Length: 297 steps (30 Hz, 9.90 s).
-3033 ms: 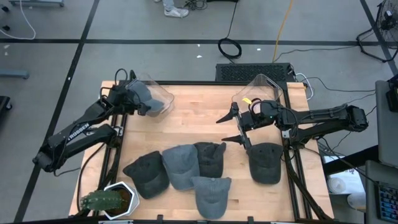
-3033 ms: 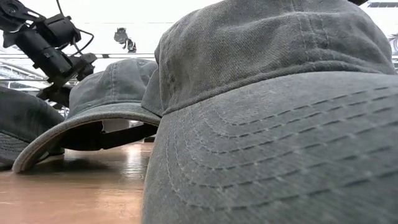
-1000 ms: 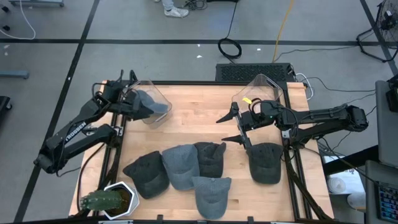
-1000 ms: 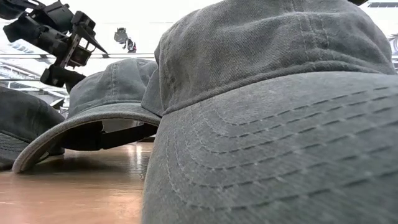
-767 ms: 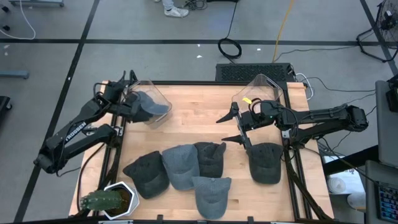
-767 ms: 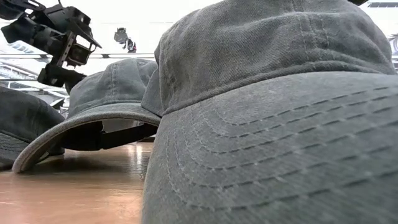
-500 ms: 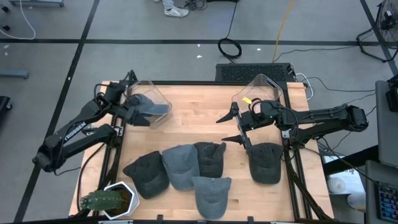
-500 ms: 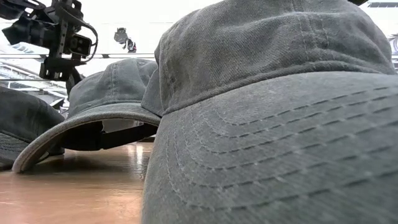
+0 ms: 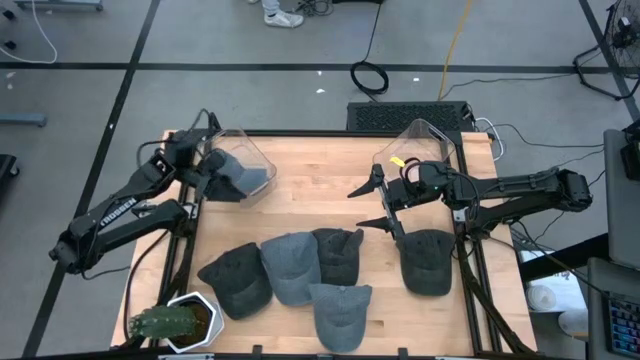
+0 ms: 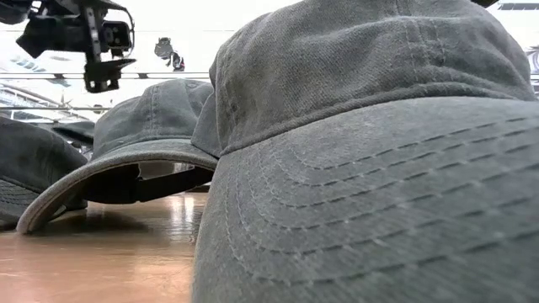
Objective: Pick & Place hat
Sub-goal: Put the right blue cap into the left transparent bin, then put the left blue cap into the left transparent bin
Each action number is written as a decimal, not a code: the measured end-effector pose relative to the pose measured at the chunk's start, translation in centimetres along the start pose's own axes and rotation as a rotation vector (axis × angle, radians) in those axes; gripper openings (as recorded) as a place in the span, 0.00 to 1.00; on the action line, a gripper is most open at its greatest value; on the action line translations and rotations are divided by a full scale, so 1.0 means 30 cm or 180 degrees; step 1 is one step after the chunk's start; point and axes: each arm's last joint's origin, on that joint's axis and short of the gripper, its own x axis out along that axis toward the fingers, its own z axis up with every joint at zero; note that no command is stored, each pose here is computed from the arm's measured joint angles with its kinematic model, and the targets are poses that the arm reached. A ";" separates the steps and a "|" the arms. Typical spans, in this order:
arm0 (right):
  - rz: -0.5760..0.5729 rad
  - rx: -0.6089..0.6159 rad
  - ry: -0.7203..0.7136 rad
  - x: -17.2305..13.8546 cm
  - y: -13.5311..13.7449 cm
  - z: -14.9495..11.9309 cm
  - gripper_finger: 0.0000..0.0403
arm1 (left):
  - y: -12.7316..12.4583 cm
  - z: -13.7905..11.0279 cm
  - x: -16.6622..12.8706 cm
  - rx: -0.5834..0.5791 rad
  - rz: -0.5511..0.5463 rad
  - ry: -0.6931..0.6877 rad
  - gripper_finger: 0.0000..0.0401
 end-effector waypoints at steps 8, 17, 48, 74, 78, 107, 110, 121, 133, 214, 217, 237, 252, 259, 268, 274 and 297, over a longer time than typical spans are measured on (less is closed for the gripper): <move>0.0000 -0.0002 0.0002 0.000 0.000 0.000 0.82 | -0.002 0.028 0.023 0.0366 0.0649 -0.0553 0.87; 0.0000 -0.0002 0.0012 0.000 0.000 -0.001 0.82 | -0.078 0.015 0.089 0.1854 0.1287 -0.0379 0.87; -0.0236 -0.0398 0.0354 -0.025 -0.064 -0.037 0.82 | -0.160 -0.247 0.305 0.1942 0.4835 0.1455 0.87; -0.0350 -0.0903 0.0371 -0.049 -0.099 -0.031 0.82 | -0.028 -0.255 0.285 0.0862 0.5789 0.1528 0.87; -0.0350 -0.0962 0.0360 -0.049 -0.099 -0.030 0.82 | -0.003 -0.229 0.292 0.0766 0.5661 0.1753 0.87; -0.0359 -0.0960 0.0353 -0.049 -0.099 -0.029 0.82 | 0.077 -0.111 0.246 0.0976 0.5901 0.2056 0.03; -0.0360 -0.0960 0.0353 -0.049 -0.099 -0.029 0.82 | 0.074 -0.108 0.245 0.1042 0.5900 0.2127 0.01; -0.0369 -0.0971 0.0352 -0.050 -0.101 -0.028 0.82 | 0.006 -0.057 0.215 -0.0346 0.5140 0.1624 0.04; -0.0398 -0.0968 0.0341 -0.053 -0.109 -0.027 0.82 | 0.058 -0.013 0.143 -0.1260 0.4977 0.1567 0.01; -0.0409 -0.0897 0.0335 -0.053 -0.109 -0.026 0.82 | 0.382 0.144 0.280 -0.0128 0.4493 0.0931 0.01; -0.0408 -0.0889 0.0335 -0.053 -0.109 -0.026 0.82 | 0.359 0.157 0.277 -0.0076 0.4457 0.0846 0.01; -0.0406 -0.0766 0.0367 -0.053 -0.108 -0.031 0.82 | -0.085 0.133 0.240 0.1208 0.2350 0.0136 0.03; -0.0396 -0.0707 0.0391 -0.053 -0.108 -0.034 0.82 | 0.037 0.029 0.579 0.0949 0.0905 0.1571 0.59; -0.0395 -0.0703 0.0399 -0.053 -0.108 -0.035 0.82 | 0.066 0.019 0.604 0.1010 0.1008 0.1625 0.70; -0.0380 -0.0668 0.0475 -0.054 -0.107 -0.043 0.82 | 0.077 0.022 0.605 0.0982 0.0954 0.1672 0.71; -0.0379 -0.0665 0.0483 -0.054 -0.107 -0.044 0.82 | 0.072 -0.015 0.638 0.1014 0.0878 0.1825 0.71; -0.0384 -0.0648 0.0472 -0.054 -0.107 -0.043 0.82 | -0.093 -0.002 0.618 0.0974 -0.0252 0.1642 0.71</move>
